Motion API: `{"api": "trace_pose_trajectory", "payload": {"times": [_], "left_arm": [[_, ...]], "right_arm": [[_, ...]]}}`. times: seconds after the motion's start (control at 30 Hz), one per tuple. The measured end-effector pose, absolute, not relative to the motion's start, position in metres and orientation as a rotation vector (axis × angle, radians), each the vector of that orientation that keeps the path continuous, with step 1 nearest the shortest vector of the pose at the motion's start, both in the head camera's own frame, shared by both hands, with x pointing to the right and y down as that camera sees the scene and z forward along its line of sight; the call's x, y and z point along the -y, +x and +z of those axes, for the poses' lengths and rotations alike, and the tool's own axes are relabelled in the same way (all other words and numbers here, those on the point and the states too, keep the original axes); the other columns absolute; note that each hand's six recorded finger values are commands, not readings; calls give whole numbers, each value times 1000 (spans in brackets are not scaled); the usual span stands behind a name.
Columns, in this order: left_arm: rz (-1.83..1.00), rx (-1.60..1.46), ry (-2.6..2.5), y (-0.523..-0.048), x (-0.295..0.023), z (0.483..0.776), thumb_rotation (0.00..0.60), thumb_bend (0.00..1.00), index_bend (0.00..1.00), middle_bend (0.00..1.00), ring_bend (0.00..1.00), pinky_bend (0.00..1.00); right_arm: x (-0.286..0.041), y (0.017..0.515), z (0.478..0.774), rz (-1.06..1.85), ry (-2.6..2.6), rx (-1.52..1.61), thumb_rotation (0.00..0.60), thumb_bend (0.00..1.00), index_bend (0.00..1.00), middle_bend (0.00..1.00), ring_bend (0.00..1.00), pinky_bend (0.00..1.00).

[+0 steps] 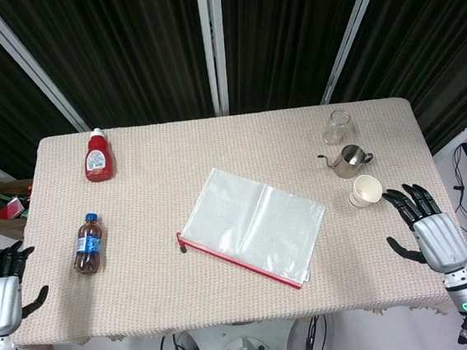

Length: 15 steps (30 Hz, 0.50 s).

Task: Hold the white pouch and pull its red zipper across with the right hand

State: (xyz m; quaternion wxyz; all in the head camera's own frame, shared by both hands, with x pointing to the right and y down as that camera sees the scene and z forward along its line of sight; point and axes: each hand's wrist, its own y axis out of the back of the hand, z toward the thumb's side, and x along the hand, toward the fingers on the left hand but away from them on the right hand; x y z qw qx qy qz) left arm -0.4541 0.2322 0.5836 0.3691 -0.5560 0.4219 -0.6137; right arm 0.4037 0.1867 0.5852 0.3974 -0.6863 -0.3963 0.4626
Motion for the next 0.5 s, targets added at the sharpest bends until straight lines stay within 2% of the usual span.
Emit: {"api": "trace_pose_trajectory", "payload": {"times": [0.13,0.2,0.33,0.5], "left_arm": [[-1572,-1082,-1434,-453,-232,585,600,221,174,97,98,121],[-1564,-1083,-1440,-452,-232,585,600,222,174,97,98,121],[-1547,-1087,-1452,-449,-233,586,600,222,175,97,98,121],[-1539,-1090,-1456,-449,-236,585,600,222,174,97,98,121]], "right_arm": [[-189,385,586,1113,-1790,953,600,437,80,183,0,0],[-190,368,589,1067,-1845,907,600,473,65,203,0,0],[-191,328,603,982,-1984,779,600,488,24,229,0,0],[-197,264,637,898,-2168,533,600,491,0,228,0,0]]}}
